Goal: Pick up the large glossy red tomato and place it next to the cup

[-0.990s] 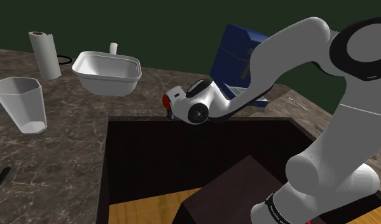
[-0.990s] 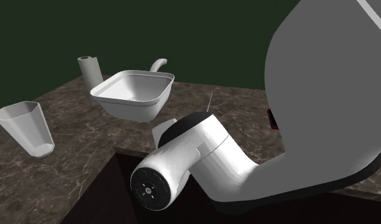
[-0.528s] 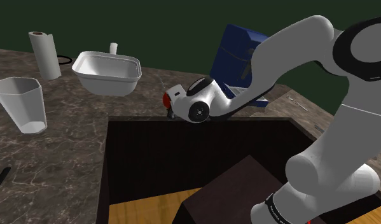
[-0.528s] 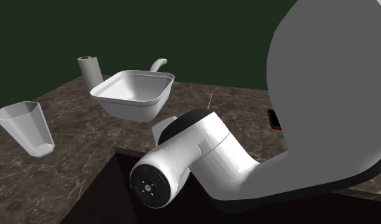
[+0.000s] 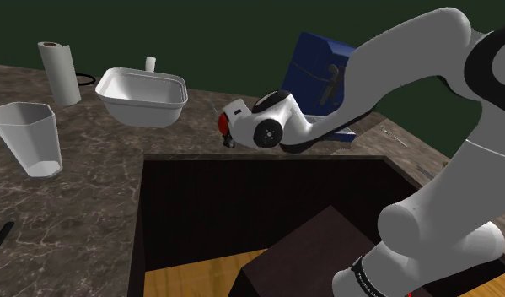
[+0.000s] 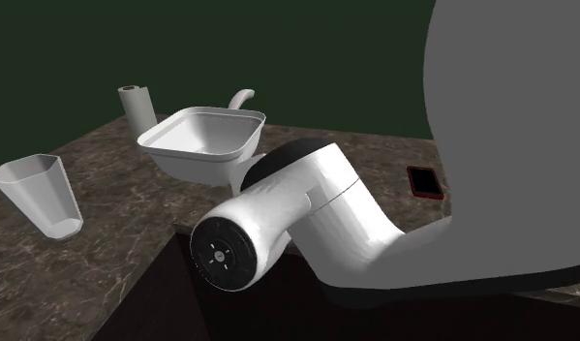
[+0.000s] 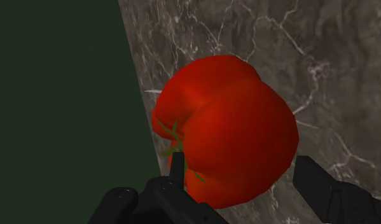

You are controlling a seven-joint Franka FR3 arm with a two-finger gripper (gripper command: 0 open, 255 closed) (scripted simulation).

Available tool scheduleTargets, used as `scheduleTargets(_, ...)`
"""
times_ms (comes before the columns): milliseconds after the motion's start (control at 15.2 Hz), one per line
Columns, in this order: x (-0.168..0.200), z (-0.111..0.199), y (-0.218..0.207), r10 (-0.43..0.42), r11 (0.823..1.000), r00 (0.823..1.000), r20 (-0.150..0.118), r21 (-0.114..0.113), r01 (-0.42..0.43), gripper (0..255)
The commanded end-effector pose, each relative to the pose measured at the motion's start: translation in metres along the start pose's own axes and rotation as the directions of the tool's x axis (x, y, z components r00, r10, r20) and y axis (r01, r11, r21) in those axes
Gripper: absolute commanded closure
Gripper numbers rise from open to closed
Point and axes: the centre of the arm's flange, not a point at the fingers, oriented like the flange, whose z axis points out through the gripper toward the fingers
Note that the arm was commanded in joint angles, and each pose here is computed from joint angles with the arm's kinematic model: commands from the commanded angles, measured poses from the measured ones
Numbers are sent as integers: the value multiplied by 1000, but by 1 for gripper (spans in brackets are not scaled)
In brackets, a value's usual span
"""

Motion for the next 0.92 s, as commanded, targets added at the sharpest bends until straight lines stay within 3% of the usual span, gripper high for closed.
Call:
scheduleTargets(0, 1, -6, 8, 0, 1000, 1000, 0, 0, 0, 255)
scheduleTargets(858, 14, -40, 67, 0, 1000, 1000, 0, 0, 0, 255)
